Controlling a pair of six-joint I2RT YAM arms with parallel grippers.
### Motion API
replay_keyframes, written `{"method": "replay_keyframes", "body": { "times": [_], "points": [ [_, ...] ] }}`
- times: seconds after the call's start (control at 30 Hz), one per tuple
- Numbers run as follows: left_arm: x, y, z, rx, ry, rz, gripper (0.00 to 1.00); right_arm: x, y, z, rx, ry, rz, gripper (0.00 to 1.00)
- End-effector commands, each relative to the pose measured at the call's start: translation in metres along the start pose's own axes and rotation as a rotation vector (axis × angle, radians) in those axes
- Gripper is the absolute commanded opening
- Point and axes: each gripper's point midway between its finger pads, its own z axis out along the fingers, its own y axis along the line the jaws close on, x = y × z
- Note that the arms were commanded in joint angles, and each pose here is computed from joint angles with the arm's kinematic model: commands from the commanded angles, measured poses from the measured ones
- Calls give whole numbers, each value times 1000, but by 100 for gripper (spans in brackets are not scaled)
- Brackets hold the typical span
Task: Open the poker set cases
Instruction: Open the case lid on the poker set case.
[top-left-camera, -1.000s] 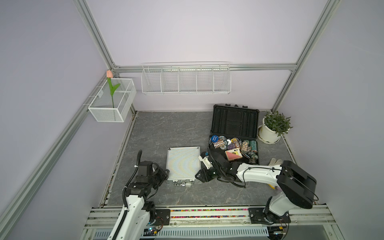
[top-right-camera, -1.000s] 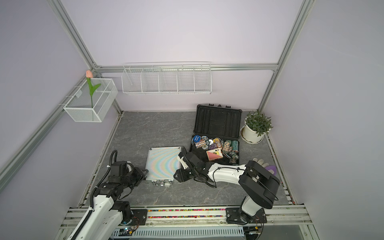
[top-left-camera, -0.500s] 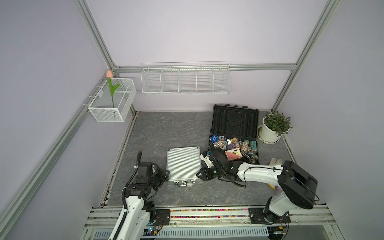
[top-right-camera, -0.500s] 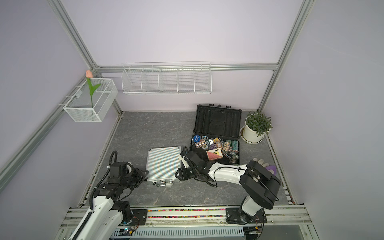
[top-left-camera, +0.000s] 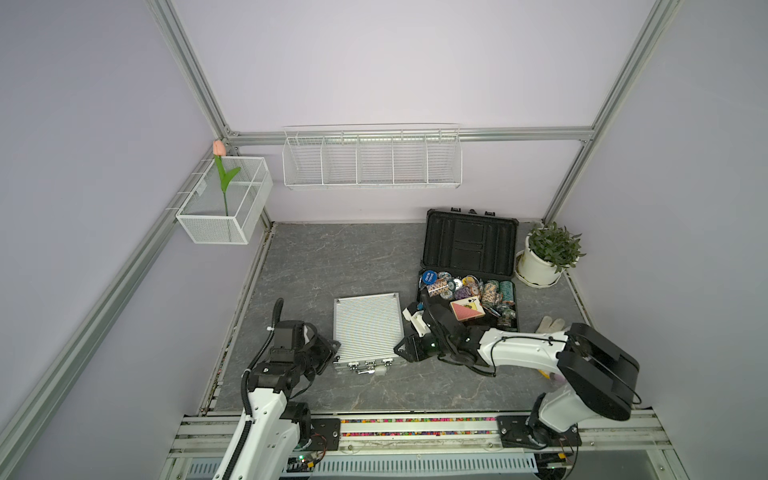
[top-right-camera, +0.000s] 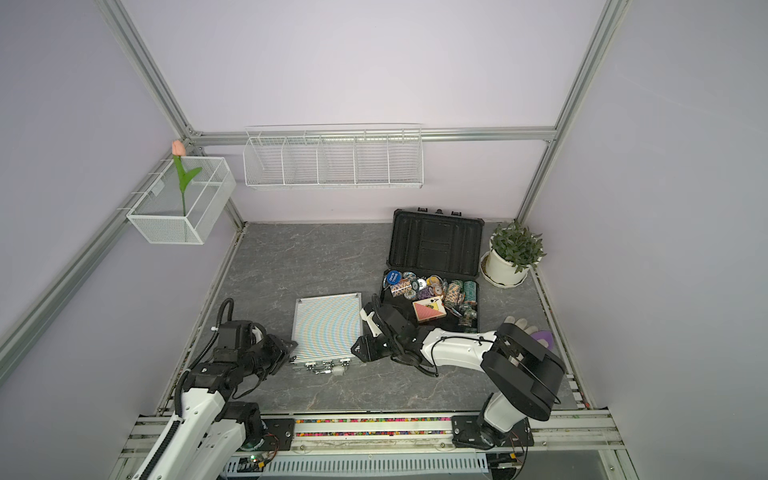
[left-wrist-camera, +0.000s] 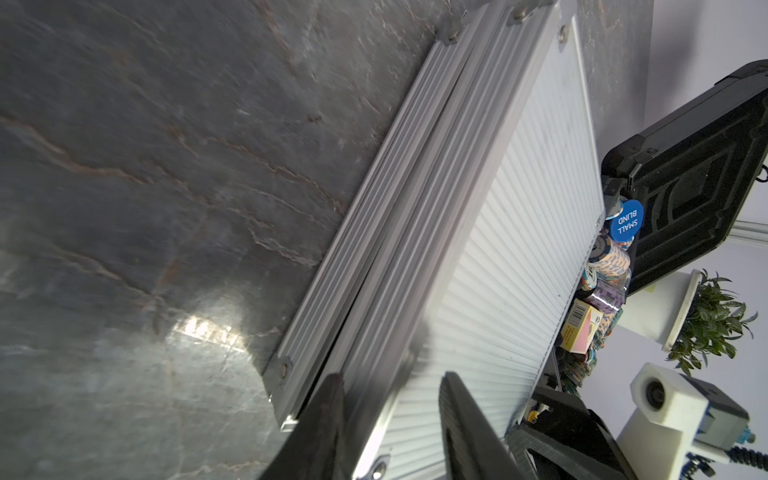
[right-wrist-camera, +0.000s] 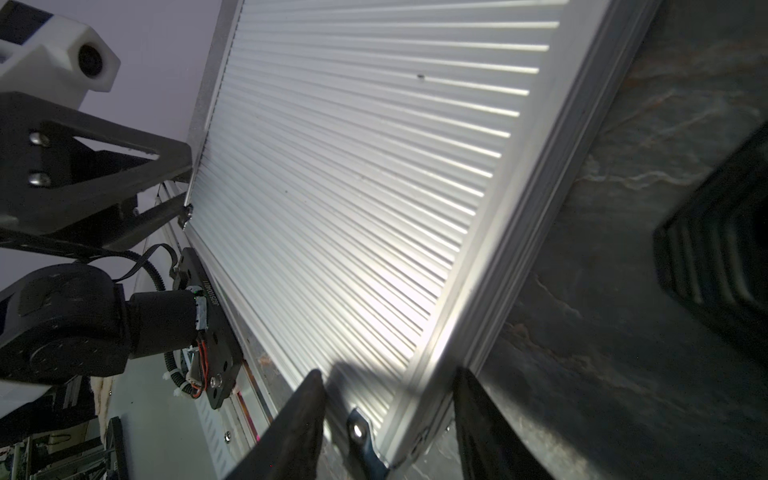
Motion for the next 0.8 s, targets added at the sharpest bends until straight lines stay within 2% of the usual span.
{"method": "replay_keyframes", "body": {
  "times": [0.0, 0.53, 0.77],
  "points": [
    [24, -62, -20, 238, 153, 61, 40, -22, 78, -19, -306, -90, -118, 51],
    [23, -69, -25, 283, 132, 34, 40, -30, 91, -34, -461, -200, -98, 52],
    [22, -73, -28, 294, 131, 36, 40, -32, 97, -36, -510, -205, -75, 52]
  ]
}}
